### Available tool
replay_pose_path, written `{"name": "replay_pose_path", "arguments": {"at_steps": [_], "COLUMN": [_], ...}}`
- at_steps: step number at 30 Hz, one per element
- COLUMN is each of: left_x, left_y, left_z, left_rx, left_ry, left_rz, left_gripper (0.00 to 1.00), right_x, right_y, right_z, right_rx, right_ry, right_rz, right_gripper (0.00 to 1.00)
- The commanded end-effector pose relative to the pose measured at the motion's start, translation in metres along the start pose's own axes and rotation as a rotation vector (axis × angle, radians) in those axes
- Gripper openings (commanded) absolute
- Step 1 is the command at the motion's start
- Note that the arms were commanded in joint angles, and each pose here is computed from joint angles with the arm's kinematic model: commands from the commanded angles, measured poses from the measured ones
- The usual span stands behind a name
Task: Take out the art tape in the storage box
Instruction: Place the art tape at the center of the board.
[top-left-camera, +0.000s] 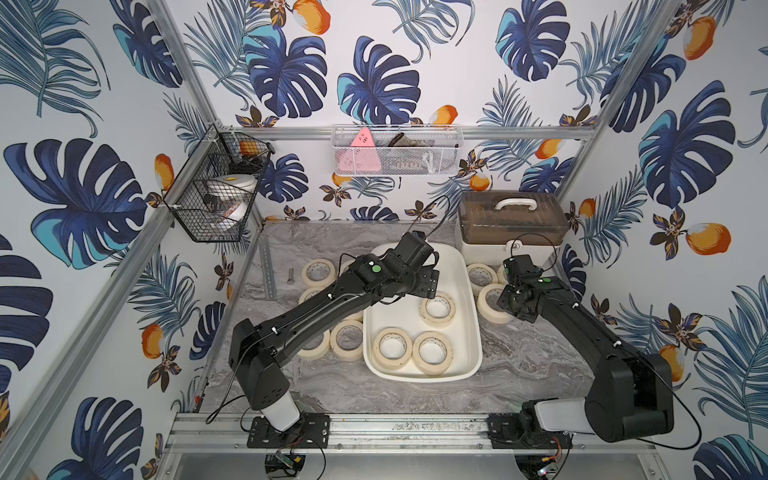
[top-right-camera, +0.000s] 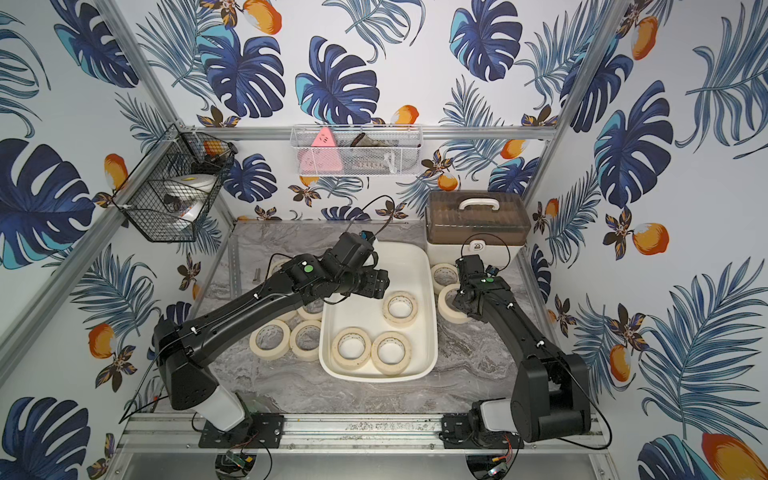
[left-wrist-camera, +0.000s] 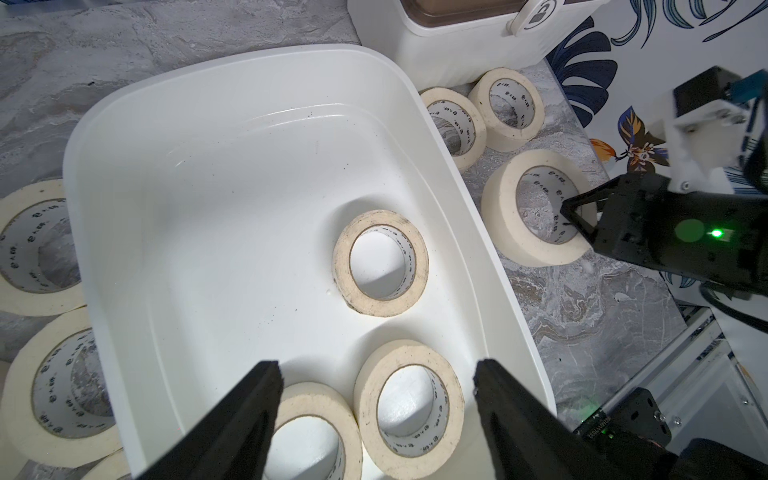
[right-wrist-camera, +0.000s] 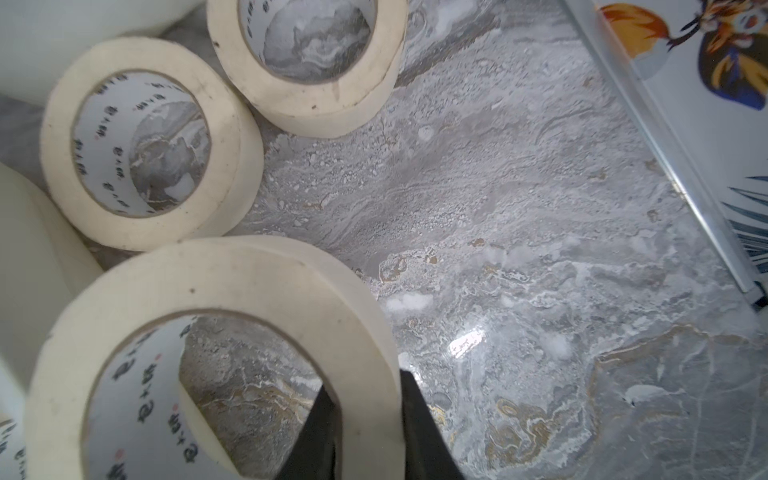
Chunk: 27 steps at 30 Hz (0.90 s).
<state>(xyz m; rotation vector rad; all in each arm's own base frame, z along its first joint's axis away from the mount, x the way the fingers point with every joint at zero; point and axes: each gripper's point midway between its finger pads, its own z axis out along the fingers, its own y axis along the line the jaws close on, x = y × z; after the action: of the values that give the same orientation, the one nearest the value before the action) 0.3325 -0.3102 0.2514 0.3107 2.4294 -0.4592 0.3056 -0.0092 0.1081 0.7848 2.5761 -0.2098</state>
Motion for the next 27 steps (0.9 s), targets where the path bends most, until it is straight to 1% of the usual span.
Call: {"name": "replay_pose_path", "arguments": {"at_steps": [1,7,16,27], "left_x": [-0.004,0.001,0.005,0.006], "left_y": [0.001,0.006,0.014,0.014], "left_z": [0.0,0.002,0.002,0.0], "left_rx": [0.005,0.0,-0.006,0.002], "left_ry": [-0.014,-0.005,0.005,0.005], "left_rz": [-0.006,-0.015,-0.038,-0.048], "left_gripper": [0.81,0.81,0.81,0.81], "right_x": [0.001,0.013,0.011,0.009], "right_y": [0.013,0.014,0.022,0.016], "right_z": [0.013,0.035,0.052,0.07], "right_rx": [-0.046,-0.029,-0.048,0.028], "right_ry": [0.011,0.039,0.007,0.013], "right_rz": [0.028,0.024,-0.005,0.006], "right_gripper": [0.0,0.0,0.0,0.0]}}
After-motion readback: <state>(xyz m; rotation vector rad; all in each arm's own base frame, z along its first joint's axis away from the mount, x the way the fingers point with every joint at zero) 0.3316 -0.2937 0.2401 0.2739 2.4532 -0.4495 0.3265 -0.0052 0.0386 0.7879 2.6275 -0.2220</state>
